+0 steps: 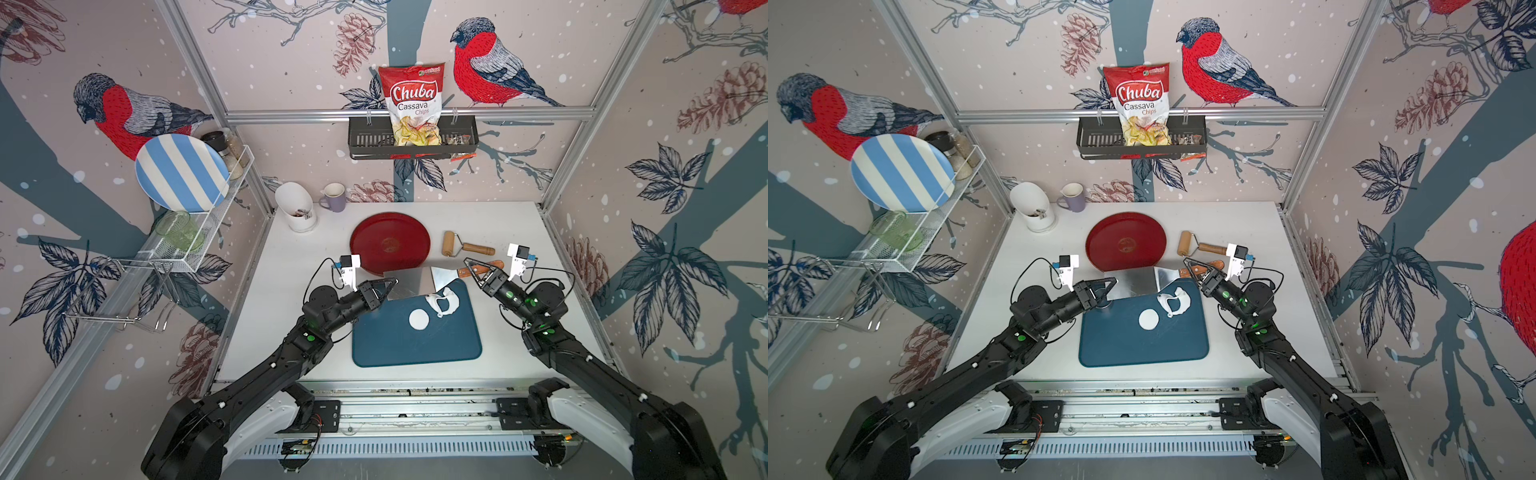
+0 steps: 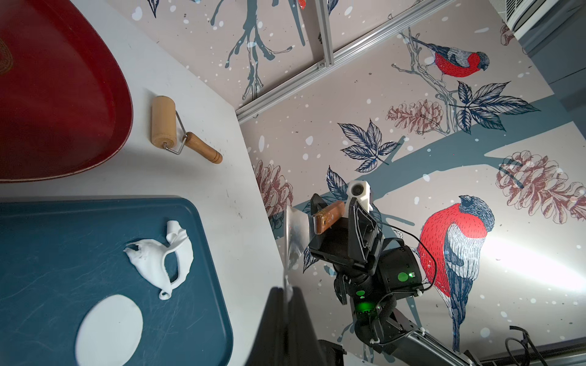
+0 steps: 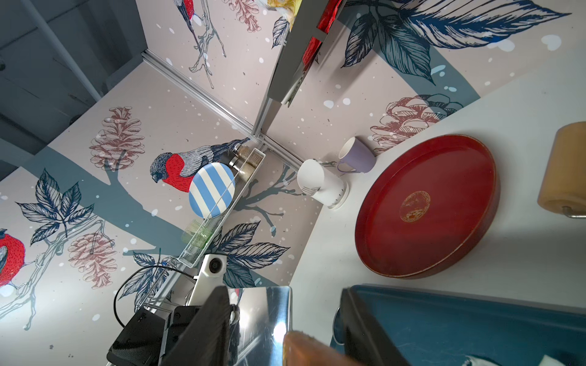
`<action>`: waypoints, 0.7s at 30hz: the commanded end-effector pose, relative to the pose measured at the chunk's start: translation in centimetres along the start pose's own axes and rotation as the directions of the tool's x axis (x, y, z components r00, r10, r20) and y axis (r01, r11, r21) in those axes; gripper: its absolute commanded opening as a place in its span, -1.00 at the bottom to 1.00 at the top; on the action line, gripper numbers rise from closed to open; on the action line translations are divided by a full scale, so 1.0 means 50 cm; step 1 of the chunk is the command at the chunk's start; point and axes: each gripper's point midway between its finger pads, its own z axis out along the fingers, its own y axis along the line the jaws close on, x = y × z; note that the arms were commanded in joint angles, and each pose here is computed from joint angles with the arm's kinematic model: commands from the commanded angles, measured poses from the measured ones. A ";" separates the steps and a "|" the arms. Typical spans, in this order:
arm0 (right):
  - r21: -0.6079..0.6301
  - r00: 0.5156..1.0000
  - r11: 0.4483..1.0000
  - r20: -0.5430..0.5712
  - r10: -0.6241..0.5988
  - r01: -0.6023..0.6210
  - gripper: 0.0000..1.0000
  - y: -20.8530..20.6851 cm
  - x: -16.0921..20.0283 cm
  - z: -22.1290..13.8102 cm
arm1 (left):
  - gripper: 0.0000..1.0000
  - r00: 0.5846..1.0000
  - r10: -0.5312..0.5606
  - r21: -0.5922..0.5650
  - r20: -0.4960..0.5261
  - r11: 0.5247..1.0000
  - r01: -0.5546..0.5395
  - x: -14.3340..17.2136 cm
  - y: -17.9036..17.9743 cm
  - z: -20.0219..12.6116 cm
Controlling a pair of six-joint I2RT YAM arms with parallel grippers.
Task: Roll out the dumpling wrappers from the dough
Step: Pick up the spatula from the center of the board.
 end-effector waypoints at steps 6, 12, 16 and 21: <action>-0.052 0.998 0.998 0.055 -0.017 0.019 -0.53 0.032 -0.026 0.001 | -1.00 0.998 0.035 0.019 0.057 0.999 -0.037 -0.018 -0.012 0.003; -0.046 0.998 0.999 0.066 -0.015 0.018 -0.76 0.031 -0.031 0.001 | -1.00 0.998 0.032 0.000 0.051 0.999 -0.032 -0.011 0.003 0.008; -0.034 0.997 0.999 0.078 -0.019 0.022 -1.00 0.029 -0.036 0.000 | -0.86 0.999 0.032 -0.022 0.037 0.999 -0.031 -0.006 0.014 0.011; 0.022 0.996 0.999 0.083 -0.041 0.040 -1.00 0.014 -0.040 -0.001 | 0.75 0.998 0.056 -0.101 0.033 0.993 -0.053 -0.008 0.036 0.007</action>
